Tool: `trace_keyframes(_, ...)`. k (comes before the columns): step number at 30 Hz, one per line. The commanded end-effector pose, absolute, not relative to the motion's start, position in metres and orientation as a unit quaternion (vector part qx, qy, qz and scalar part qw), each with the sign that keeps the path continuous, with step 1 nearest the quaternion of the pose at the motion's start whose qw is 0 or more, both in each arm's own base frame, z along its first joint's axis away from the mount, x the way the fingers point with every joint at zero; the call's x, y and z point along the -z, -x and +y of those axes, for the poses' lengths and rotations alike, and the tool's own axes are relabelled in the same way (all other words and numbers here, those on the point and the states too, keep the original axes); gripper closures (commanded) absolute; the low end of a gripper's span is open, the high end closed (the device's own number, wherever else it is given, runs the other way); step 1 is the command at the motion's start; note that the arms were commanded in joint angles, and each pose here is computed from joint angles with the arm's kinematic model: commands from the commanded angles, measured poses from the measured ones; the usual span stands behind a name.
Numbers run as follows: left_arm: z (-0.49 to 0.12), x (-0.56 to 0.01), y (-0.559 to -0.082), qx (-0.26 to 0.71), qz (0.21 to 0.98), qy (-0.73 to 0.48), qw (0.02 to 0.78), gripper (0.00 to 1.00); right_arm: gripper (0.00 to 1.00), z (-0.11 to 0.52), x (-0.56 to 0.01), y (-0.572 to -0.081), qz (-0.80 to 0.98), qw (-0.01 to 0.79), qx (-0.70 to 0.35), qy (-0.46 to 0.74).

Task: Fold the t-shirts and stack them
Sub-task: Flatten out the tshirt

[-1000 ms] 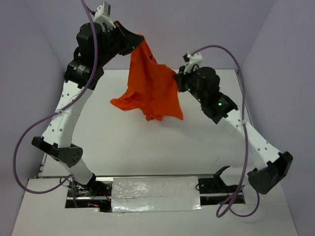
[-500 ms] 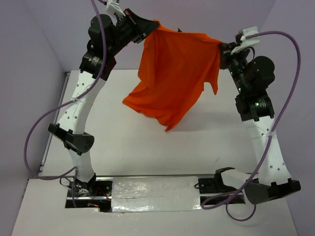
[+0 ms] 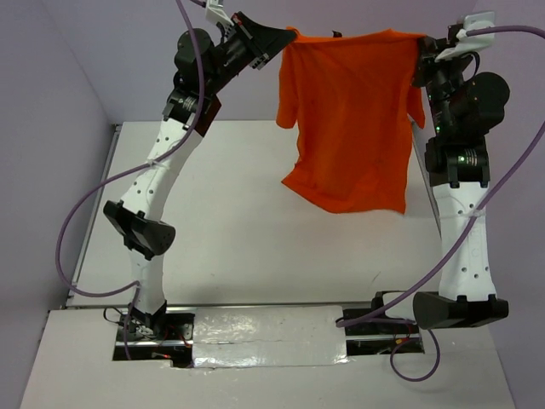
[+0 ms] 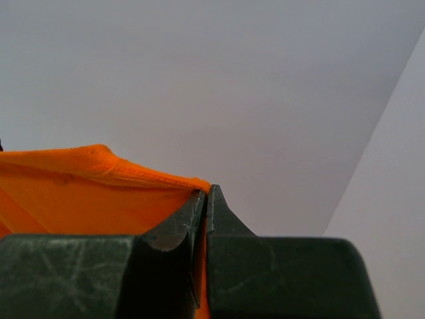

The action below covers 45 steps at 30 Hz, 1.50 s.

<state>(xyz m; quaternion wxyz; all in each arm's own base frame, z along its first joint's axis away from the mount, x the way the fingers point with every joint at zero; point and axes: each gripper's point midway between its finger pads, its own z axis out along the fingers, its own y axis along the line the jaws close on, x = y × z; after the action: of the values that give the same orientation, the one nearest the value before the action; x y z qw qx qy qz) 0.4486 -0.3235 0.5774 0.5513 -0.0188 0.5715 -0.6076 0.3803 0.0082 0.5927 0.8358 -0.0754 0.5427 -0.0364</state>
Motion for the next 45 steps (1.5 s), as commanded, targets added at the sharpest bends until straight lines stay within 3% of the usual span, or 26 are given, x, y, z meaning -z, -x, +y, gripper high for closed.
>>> trace_keyframes(1, -0.277, -0.65, -0.408, 0.594, 0.493, -0.002, 0.636, 1.0, 1.0, -0.004, -0.648, -0.347, 0.469, 0.88, 0.06, 0.055)
trace_keyframes(9, -0.237, -0.623, -0.418, 0.527, 0.546, 0.017, 0.651, 1.0, 1.0, 0.012, -0.626, -0.343, 0.485, 0.87, 0.022, 0.085)
trace_keyframes(17, -0.24, -0.661, -0.378, 0.558, 0.494, -0.037, 0.666, 1.0, 1.0, 0.023, -0.644, -0.321, 0.459, 0.883, -0.008, 0.095)
trace_keyframes(21, -0.261, -0.654, -0.371, 0.59, 0.496, -0.043, 0.635, 1.0, 1.0, 0.021, -0.645, -0.318, 0.455, 0.886, -0.005, 0.09)
trace_keyframes(28, -0.321, -0.604, -0.414, 0.646, 0.534, -0.031, 0.545, 1.0, 1.0, -0.014, -0.621, -0.351, 0.49, 0.869, 0.059, 0.039)
trace_keyframes(36, -0.355, -0.609, -0.419, 0.722, 0.469, -0.045, 0.506, 1.0, 1.0, -0.052, -0.651, -0.325, 0.449, 0.888, 0.102, 0.0)
trace_keyframes(41, -0.346, -0.625, -0.396, 0.73, 0.445, -0.086, 0.511, 1.0, 1.0, -0.026, -0.667, -0.29, 0.416, 0.905, 0.071, 0.048)
trace_keyframes(44, -0.328, -0.602, -0.41, 0.704, 0.48, -0.083, 0.517, 1.0, 1.0, 0.001, -0.661, -0.274, 0.419, 0.903, 0.023, 0.096)
trace_keyframes(45, -0.31, -0.616, -0.394, 0.696, 0.476, -0.084, 0.531, 1.0, 1.0, 0.02, -0.649, -0.275, 0.431, 0.891, -0.009, 0.14)
